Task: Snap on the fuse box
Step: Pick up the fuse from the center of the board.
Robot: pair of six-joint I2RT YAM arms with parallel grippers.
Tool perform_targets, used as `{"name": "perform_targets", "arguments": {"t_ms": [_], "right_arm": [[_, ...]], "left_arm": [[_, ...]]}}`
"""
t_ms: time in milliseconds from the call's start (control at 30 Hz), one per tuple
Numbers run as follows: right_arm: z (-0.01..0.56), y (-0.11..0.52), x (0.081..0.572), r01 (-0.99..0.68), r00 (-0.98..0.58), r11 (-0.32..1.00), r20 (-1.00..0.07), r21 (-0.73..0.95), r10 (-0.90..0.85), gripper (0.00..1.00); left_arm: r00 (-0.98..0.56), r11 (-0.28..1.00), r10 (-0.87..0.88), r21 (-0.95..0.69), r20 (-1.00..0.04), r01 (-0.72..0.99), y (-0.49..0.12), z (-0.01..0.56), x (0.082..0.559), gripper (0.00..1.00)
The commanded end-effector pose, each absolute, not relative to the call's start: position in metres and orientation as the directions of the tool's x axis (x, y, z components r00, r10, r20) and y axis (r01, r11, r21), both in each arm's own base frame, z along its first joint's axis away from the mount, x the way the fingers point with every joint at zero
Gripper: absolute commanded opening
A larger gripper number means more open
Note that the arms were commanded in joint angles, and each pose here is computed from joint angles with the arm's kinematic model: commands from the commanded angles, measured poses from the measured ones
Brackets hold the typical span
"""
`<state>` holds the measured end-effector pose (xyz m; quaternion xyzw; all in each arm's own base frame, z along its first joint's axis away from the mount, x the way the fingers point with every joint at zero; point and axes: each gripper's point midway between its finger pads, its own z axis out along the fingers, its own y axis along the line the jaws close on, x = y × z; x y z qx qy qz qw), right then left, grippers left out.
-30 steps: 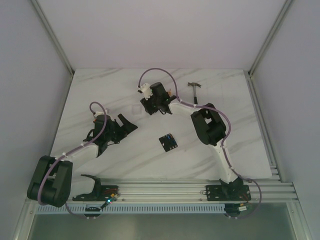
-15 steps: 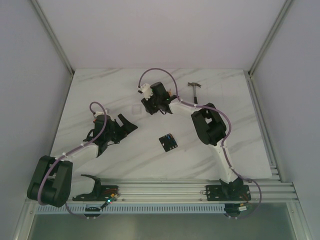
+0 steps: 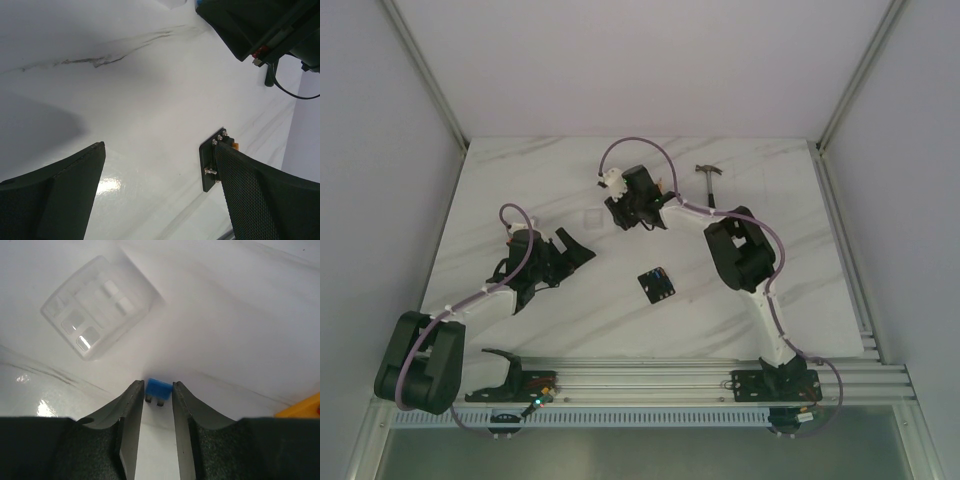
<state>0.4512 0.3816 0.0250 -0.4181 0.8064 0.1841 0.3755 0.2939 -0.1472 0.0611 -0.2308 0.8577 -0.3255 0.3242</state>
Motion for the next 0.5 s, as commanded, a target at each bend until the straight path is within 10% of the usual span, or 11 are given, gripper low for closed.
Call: {"name": "perform_targets", "arguments": {"t_ms": [0, 467], "right_arm": [[0.0258, 0.3726, 0.4432, -0.792, -0.411, 0.610, -0.740, 0.001, -0.532, 0.35], [0.0203, 0.3752, 0.4514, -0.714, -0.467, 0.700, -0.737, -0.012, -0.489, 0.41]], "left_arm": [[-0.682, 0.685, -0.596, -0.712, -0.423, -0.158, -0.1484, 0.0702, 0.2989, 1.00], [-0.682, 0.684, -0.596, -0.712, -0.424, -0.155, -0.1491, 0.0705, 0.2998, 1.00]]}}
